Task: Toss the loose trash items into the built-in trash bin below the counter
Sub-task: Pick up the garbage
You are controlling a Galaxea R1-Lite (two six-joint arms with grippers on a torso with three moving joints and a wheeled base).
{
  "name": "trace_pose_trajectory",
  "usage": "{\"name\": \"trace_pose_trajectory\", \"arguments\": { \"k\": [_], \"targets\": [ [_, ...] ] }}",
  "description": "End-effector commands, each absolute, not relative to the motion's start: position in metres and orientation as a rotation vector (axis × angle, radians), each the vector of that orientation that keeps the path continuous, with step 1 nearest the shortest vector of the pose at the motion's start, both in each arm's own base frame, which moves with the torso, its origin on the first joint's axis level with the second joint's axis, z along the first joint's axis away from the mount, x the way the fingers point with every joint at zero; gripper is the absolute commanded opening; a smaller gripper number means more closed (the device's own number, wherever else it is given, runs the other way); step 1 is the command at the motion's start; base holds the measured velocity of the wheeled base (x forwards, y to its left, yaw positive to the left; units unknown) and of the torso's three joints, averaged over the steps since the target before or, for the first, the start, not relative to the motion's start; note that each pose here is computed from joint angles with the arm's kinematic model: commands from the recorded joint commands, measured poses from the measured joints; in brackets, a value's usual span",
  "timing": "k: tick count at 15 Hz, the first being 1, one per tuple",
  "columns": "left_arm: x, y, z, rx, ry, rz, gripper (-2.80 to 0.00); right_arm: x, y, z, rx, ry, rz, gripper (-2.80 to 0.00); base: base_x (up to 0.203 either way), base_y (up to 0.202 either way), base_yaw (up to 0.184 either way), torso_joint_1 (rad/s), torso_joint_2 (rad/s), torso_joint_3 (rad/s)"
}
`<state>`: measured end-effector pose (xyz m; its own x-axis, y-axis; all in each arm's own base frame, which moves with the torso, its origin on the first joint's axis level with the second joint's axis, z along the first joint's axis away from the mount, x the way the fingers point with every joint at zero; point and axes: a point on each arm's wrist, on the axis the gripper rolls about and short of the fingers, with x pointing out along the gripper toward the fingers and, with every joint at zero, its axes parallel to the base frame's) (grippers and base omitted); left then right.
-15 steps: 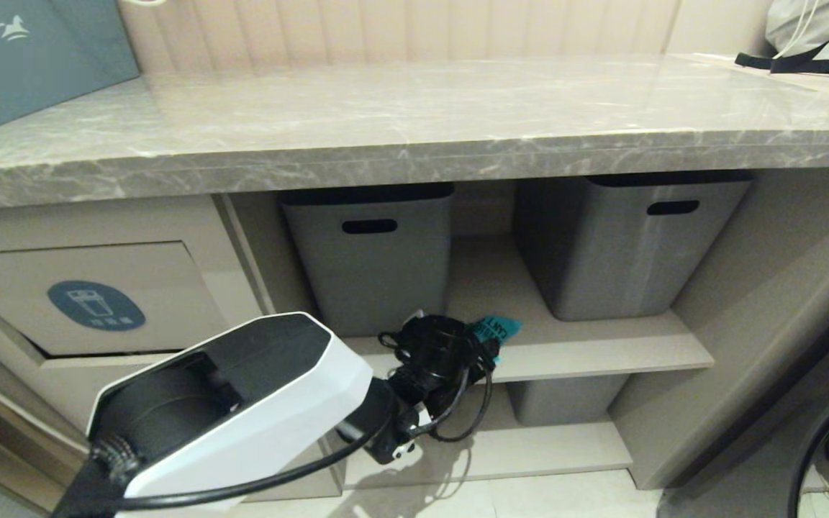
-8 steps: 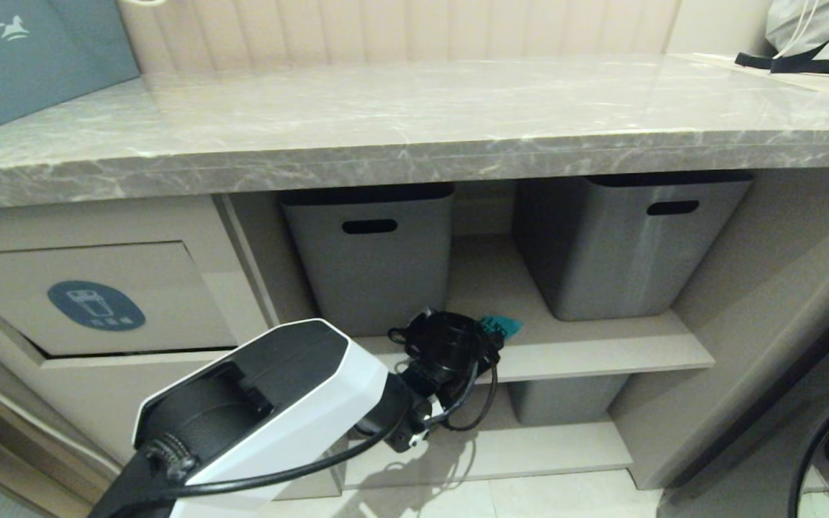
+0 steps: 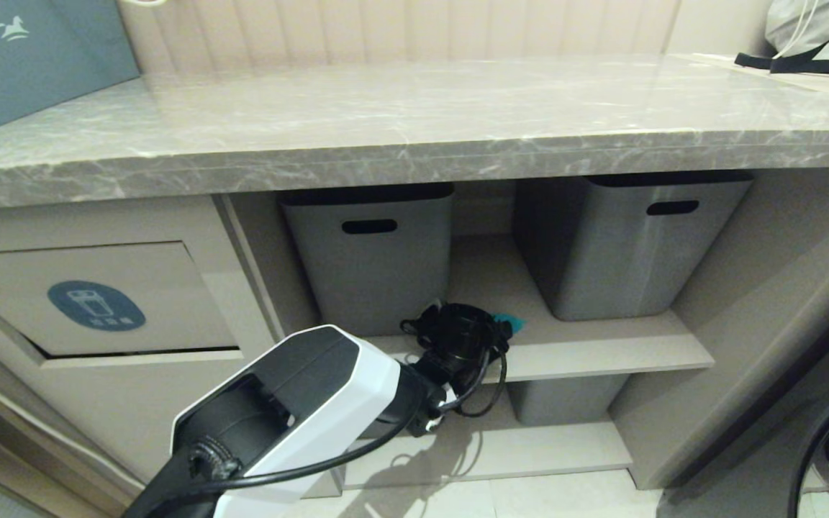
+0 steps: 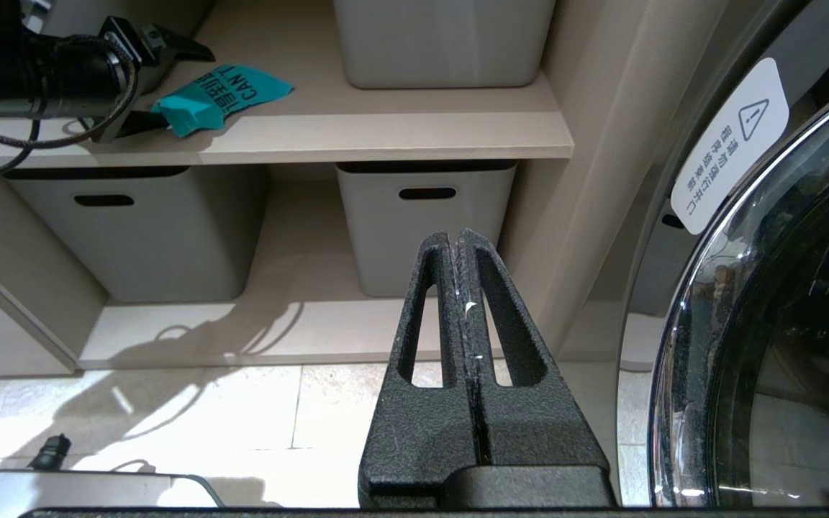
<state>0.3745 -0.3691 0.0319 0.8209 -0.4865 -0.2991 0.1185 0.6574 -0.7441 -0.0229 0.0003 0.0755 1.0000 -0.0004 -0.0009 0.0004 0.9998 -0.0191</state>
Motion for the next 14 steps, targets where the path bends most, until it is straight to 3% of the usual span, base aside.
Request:
{"name": "trace_pose_trajectory", "arguments": {
  "k": [1,14],
  "targets": [
    [0.380,-0.369,0.028,-0.793,0.506,-0.352,0.00,-0.023,0.000,0.076,-0.020,0.000,0.000,-2.80,0.000,0.000,0.000,0.000,0.00,0.000],
    [0.393,-0.377,0.030,-0.751,0.510,-0.346,0.00,-0.023,0.000,0.076,-0.020,0.000,0.000,-2.80,0.000,0.000,0.000,0.000,0.00,0.000]
  ]
}}
